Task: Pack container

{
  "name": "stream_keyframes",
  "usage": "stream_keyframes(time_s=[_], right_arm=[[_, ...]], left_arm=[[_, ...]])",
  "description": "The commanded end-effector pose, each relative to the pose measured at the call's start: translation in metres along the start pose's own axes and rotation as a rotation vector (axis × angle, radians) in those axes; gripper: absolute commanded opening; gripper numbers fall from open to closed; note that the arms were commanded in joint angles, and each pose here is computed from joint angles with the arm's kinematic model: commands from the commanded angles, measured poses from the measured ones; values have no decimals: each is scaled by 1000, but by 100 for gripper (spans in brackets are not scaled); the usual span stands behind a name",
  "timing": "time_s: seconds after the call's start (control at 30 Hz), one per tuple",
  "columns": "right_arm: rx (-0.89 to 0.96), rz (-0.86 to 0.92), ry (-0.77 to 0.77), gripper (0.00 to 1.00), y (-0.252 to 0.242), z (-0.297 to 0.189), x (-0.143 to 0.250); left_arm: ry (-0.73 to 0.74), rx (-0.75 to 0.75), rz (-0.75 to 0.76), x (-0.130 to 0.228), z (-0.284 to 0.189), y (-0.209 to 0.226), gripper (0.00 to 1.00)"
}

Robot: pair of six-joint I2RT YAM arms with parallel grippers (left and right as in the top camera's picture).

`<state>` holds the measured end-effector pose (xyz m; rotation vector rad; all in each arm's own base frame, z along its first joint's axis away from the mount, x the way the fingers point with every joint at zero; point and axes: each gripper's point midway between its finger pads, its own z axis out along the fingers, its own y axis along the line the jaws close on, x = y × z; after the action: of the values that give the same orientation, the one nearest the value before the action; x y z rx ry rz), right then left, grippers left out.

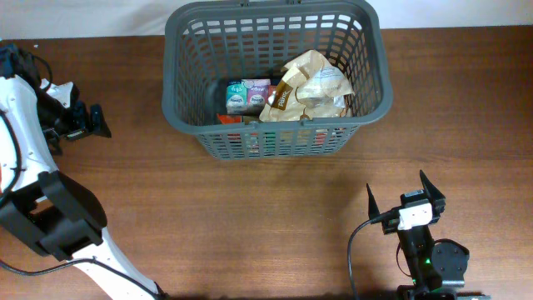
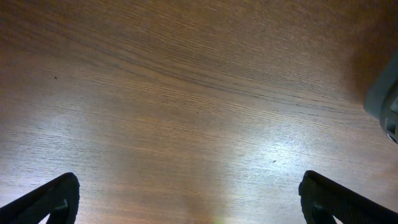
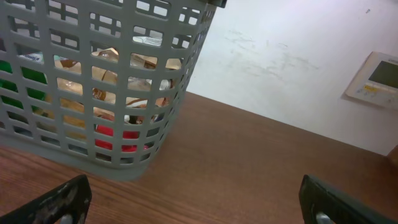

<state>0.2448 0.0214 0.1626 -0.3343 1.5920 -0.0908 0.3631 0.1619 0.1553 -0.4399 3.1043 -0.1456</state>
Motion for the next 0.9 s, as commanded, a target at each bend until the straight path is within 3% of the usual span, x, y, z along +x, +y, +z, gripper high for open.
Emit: stream_keyframes(time_s=[0.0,0.5,0.67,0.87], right_arm=[[6,-3,6,99,0,0,2],[6,-3,6,99,0,0,2],[6,-3,6,99,0,0,2],[6,-3,6,99,0,0,2]], left_arm=[[5,0,-14,1,1,2,99],[-26,-5,3,1,-9,-4,99],[-173,-27,64,12,-64,-30,99],[-459,-46,196,59,-161,-81,99]])
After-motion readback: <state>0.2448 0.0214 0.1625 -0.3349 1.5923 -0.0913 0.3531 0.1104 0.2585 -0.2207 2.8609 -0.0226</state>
